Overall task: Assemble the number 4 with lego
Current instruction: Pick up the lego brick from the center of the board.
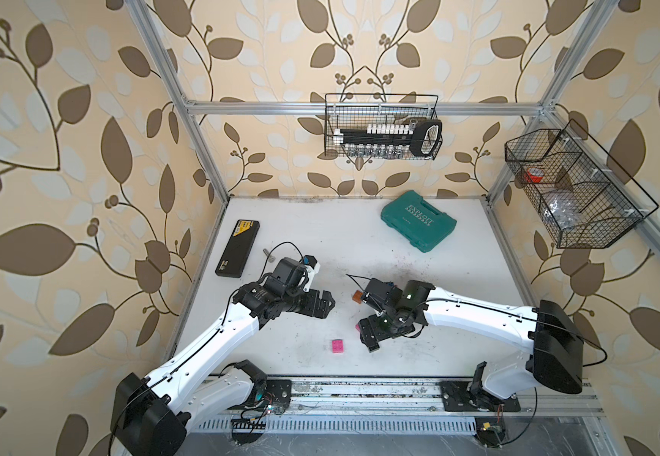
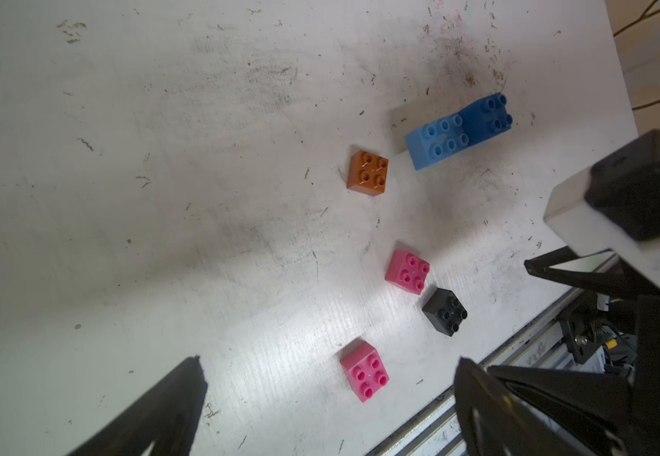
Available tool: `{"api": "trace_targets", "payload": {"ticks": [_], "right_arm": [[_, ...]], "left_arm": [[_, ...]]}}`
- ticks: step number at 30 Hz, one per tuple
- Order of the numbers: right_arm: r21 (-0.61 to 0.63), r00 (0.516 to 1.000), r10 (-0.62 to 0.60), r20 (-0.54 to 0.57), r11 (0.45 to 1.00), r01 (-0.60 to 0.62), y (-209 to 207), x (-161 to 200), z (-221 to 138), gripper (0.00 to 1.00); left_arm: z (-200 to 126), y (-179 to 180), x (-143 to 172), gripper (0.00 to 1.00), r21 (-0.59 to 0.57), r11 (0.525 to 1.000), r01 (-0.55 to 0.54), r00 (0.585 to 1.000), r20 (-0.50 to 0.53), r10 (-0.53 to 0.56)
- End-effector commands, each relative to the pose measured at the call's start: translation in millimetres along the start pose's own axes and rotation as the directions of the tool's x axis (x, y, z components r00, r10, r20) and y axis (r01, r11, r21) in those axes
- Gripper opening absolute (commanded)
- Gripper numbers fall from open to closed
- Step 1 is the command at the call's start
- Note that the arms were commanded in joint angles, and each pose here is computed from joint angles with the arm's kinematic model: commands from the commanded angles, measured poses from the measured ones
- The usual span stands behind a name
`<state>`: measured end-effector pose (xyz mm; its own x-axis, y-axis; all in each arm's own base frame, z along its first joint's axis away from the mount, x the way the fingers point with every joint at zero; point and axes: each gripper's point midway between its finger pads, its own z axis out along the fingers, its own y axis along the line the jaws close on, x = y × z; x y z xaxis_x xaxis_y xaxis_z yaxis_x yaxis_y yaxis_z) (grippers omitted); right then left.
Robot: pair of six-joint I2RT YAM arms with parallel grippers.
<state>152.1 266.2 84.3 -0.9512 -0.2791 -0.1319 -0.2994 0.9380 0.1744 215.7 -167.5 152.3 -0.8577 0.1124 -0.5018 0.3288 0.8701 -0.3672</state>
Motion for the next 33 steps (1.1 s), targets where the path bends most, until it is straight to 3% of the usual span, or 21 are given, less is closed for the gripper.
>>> {"api": "trace_targets", "payload": {"ticks": [1, 4, 6, 16, 24, 33], "right_arm": [[0.012, 0.999, 0.032, -0.005, 0.999, -0.032, 0.6, 5.3, 18.0, 0.91], [0.043, 1.0, 0.027, -0.001, 0.999, -0.027, -3.3, 5.4, 30.0, 0.64], [0.063, 1.0, 0.005, -0.011, 0.998, -0.004, -3.5, 4.9, 35.6, 0.58], [0.115, 0.995, -0.071, -0.065, 0.99, 0.078, -6.9, 6.9, 57.0, 0.5], [0.115, 0.994, -0.085, -0.07, 0.989, 0.093, -3.6, 4.2, 61.7, 0.39], [0.137, 0.993, -0.079, -0.085, 0.987, 0.09, -5.9, 4.5, 60.7, 0.15]], "left_arm": [[-13.7, 6.4, -1.1, 0.99, -0.029, 0.999, 0.022, 0.999, 0.044, -0.021], [-21.9, 2.8, 3.1, 0.99, -0.007, 1.0, 0.024, 0.998, 0.054, -0.024], [-26.0, -0.3, 5.0, 0.99, 0.012, 0.999, 0.03, 0.998, 0.061, -0.031], [-24.2, -13.5, 11.0, 0.99, 0.12, 0.989, 0.09, 0.992, 0.074, -0.099], [-27.1, -12.6, 10.2, 0.99, 0.117, 0.989, 0.089, 0.991, 0.092, -0.1], [-27.6, -10.6, 9.8, 0.99, 0.106, 0.99, 0.091, 0.99, 0.098, -0.101]]}}
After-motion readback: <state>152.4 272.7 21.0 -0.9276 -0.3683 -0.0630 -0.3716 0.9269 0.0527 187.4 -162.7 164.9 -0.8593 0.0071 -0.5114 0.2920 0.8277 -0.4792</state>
